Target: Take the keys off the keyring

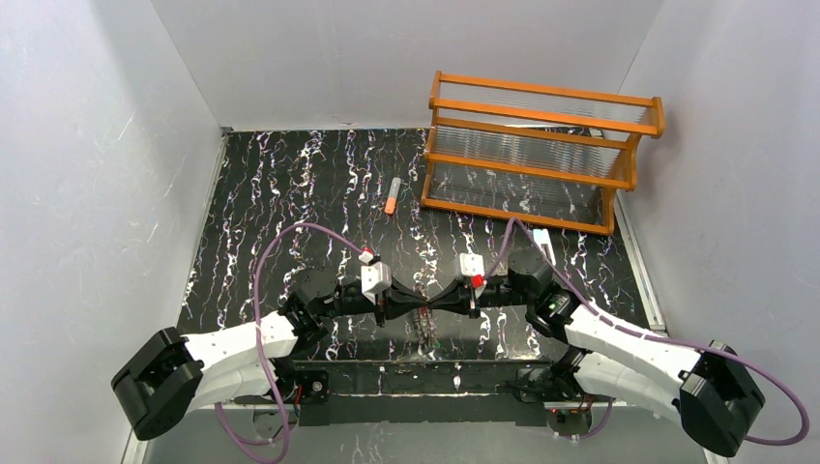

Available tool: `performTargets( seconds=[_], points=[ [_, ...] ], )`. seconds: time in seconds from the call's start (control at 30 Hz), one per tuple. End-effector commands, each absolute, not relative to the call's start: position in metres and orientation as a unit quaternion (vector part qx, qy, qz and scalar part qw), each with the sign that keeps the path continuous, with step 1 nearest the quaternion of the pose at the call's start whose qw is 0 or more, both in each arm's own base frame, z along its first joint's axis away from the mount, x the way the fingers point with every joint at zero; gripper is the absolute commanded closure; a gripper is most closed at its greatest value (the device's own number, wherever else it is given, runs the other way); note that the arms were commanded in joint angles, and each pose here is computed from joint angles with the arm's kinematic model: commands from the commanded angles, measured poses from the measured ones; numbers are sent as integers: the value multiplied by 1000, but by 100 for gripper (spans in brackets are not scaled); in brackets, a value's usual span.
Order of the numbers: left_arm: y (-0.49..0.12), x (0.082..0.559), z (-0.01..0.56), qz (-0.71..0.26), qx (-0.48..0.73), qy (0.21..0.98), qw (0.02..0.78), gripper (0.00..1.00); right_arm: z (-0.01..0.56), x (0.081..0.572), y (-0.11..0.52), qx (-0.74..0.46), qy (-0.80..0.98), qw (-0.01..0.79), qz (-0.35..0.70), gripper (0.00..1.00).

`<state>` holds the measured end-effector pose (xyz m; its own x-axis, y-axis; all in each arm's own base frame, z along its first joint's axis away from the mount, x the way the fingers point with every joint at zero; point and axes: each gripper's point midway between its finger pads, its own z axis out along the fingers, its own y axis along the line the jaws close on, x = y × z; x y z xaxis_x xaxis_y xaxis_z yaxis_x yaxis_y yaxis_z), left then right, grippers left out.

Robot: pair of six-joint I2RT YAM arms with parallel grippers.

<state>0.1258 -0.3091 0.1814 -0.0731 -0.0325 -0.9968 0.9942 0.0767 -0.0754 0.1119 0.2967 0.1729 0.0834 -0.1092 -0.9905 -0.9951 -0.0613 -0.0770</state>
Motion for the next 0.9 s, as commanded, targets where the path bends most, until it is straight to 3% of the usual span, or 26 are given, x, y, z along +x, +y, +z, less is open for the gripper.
performTargets(
  seconds=[0.0,0.13,0.23,0.5,0.87],
  points=[
    [-308,141,211,-479,450,511,553,93,185,131,292,-555,546,465,421,99],
    [-302,169,207,-421,424,581,554,66,188,140,286,-537,610,427,397,99],
    [-297,181,205,-376,430,618,540,58,187,144,281,-514,660,392,383,99],
    [-289,182,207,-348,448,623,539,55,183,142,276,-487,740,289,363,99],
    [-313,167,205,-396,506,595,484,54,190,144,278,-530,729,259,347,99]
  ],
)
